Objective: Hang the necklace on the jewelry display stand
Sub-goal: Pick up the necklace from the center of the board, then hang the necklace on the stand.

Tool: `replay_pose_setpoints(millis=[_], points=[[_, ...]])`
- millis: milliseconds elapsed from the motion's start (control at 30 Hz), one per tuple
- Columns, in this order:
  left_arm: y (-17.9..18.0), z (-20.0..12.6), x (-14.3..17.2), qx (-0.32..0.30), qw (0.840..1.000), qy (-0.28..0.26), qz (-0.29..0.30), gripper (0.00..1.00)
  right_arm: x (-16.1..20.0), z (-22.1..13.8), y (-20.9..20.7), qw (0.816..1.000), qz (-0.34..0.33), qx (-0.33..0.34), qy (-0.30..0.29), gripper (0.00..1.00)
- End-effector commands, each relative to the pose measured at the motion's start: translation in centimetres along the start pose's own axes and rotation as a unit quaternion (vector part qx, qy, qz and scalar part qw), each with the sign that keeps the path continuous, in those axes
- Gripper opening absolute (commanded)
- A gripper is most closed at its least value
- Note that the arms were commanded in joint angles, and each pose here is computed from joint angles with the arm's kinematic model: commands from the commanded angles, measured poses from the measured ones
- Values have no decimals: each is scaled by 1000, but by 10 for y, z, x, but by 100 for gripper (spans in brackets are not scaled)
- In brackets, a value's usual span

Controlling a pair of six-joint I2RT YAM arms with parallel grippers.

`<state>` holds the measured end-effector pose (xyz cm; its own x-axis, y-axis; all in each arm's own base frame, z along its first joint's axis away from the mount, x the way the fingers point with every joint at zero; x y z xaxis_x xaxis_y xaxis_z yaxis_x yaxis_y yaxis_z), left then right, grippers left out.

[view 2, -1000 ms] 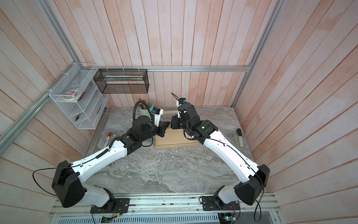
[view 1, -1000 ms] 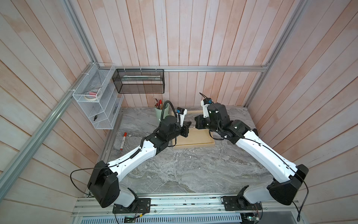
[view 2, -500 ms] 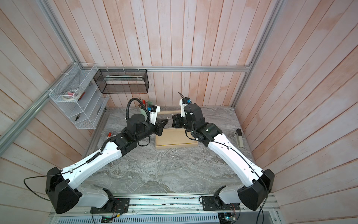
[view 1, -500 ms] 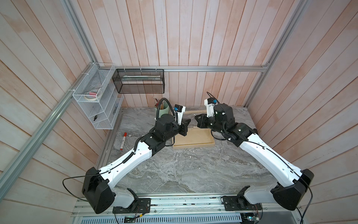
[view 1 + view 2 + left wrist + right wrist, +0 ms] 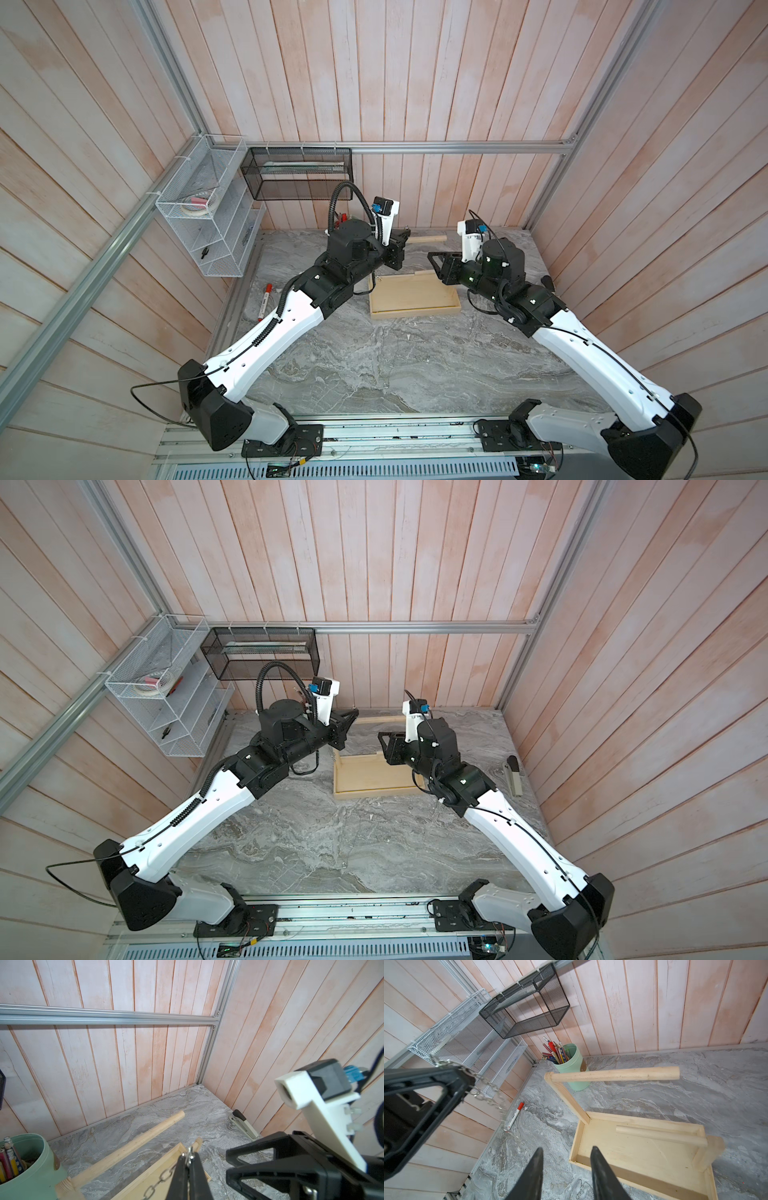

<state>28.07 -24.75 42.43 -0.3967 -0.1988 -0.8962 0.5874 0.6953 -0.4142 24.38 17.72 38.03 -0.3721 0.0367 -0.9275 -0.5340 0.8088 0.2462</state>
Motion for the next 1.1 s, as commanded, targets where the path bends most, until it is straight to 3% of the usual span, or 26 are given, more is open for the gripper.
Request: replay_pose_setpoints(millis=[0,100,233,533,867,1067], points=[[1,11,5,5,999,39,16,0,-10,0,-6,998,-22,-11,-50,42],[-3,20,3,22,998,57,18,0,-10,1,-25,998,-8,-10,-62,44],[-6,39,0,37,996,77,23,0,-6,-2,-50,997,1,-1,-81,58],[-8,97,-8,50,993,104,35,0,-8,-4,-81,992,-34,15,-119,59],[-7,154,-11,60,991,117,32,0,10,-32,-136,984,29,106,-143,60],[5,179,2,75,990,116,5,0,23,-34,-160,983,61,112,-133,60]])
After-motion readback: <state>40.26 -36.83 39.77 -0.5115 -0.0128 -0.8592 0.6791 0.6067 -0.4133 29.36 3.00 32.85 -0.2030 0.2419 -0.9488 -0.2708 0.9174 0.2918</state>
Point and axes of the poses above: each gripper's point midway between its finger pads, its own z axis out along the fingers, its own y axis along the line the jaws close on, x = y × z, the point moved 10 cm from there along -z, back along the fingers, and after that the axes turned 14 degrees about -z, right-handed, at the moved point
